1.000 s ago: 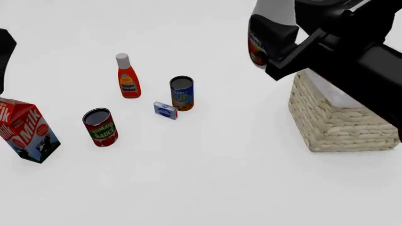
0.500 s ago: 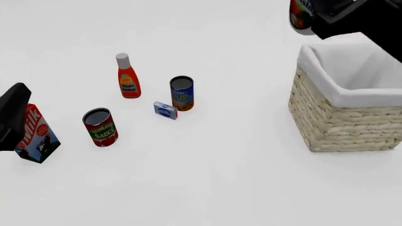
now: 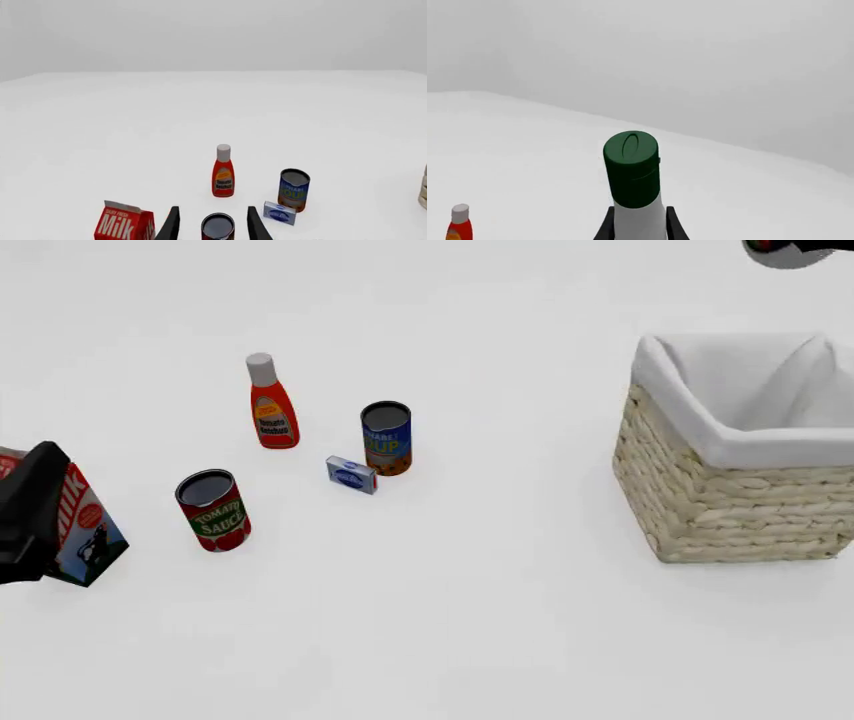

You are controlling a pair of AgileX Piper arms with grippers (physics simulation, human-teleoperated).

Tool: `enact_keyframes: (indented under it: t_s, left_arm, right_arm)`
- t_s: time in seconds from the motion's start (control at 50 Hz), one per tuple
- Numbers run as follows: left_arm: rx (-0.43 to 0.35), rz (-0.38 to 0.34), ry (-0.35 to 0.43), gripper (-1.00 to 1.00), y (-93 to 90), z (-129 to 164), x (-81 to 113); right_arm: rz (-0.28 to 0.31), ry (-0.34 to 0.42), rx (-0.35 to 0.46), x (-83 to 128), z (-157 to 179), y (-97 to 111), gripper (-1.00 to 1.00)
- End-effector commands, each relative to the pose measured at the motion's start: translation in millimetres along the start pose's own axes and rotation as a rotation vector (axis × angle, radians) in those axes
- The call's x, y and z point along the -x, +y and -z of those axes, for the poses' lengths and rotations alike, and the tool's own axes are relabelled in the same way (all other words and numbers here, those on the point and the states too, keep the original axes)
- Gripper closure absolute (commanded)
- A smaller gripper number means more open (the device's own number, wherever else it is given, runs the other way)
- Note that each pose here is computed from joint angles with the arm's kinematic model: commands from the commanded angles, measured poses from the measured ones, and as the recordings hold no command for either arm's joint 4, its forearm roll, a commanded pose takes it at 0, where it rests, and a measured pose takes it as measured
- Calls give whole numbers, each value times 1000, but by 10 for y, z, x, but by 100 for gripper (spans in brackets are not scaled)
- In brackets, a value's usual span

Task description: Pick the salad dressing and place it in the basket.

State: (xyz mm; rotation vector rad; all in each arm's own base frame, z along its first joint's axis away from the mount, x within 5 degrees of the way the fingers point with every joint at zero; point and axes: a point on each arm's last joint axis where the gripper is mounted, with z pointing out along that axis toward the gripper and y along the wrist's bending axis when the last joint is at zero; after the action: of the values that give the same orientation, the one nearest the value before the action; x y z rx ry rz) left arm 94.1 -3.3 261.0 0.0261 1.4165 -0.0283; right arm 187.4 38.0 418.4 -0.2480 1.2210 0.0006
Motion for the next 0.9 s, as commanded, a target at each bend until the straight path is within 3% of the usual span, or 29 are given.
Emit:
enact_keyframes:
  t_s: [0.02,0.34,0.9]
  left_arm:
    - [2,1,-2,-100,2,5,-4]
    - [5,1,-11,-100,5,30,67]
    - [23,-13,1,-100,21,26,16]
  right_arm:
    - [-7,27,-137,-90,-27,-275,100]
    - [1,159,-295,-565,-213,-665,100]
    - [-34,276,-371,-1172,-468,-955,100]
